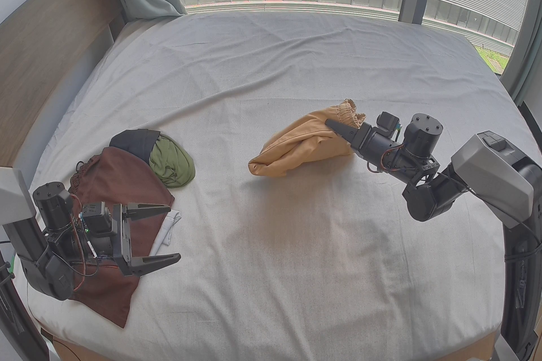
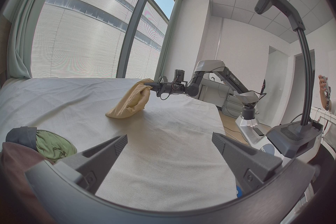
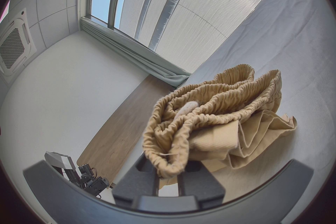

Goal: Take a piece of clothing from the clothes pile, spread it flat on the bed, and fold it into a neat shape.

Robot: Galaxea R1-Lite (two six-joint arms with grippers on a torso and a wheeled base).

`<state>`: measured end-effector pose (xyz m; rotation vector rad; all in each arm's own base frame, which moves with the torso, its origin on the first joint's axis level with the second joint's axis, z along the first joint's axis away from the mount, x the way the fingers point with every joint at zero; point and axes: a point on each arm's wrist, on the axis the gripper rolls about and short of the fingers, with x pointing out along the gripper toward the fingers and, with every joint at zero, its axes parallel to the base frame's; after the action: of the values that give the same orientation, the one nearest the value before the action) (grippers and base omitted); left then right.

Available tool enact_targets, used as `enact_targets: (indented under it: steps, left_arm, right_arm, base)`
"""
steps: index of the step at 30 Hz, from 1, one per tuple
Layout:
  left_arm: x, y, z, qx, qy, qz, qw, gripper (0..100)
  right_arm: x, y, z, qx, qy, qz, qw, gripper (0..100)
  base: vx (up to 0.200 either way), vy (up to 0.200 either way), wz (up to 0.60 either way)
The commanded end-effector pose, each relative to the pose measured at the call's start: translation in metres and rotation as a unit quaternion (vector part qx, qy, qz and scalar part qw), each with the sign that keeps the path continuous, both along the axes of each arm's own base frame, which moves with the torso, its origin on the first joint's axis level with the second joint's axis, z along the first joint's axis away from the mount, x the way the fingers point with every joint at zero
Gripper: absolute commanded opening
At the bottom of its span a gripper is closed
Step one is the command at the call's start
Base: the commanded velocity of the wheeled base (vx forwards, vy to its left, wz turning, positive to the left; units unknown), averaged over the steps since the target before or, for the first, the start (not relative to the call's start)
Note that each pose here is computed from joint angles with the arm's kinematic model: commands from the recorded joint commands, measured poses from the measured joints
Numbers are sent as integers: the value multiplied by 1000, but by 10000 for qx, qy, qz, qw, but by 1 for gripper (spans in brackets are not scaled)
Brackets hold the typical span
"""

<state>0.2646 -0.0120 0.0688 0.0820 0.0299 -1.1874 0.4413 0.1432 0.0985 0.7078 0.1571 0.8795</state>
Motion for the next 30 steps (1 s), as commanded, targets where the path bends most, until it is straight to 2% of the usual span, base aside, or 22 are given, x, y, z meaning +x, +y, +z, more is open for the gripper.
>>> enact_targets:
  steps: [1, 10, 16, 25, 30]
  left_arm:
    - [0, 0, 0, 0, -9, 4, 10000, 100]
    - [0, 0, -1, -1, 22, 4, 10000, 100]
    - [0, 0, -2, -2, 37, 4, 10000, 100]
    - [-1, -1, -2, -2, 60, -11, 10000, 100]
    - [-4, -2, -4, -4, 121, -34, 9999, 100]
  right_arm:
    - [1, 0, -9, -33, 106, -6, 9999, 0]
    - [4, -4, -9, -26, 84, -52, 9999, 0]
    - [9, -4, 8, 71, -140, 96, 9998, 0]
    - [23, -4, 33, 229, -444, 93, 9987, 0]
    - [35, 0, 37, 285, -616, 154, 9976, 0]
  base:
    - [0, 0, 0]
    - [0, 0, 0]
    - [0, 0, 0]
    - [0, 0, 0]
    - [0, 0, 0]
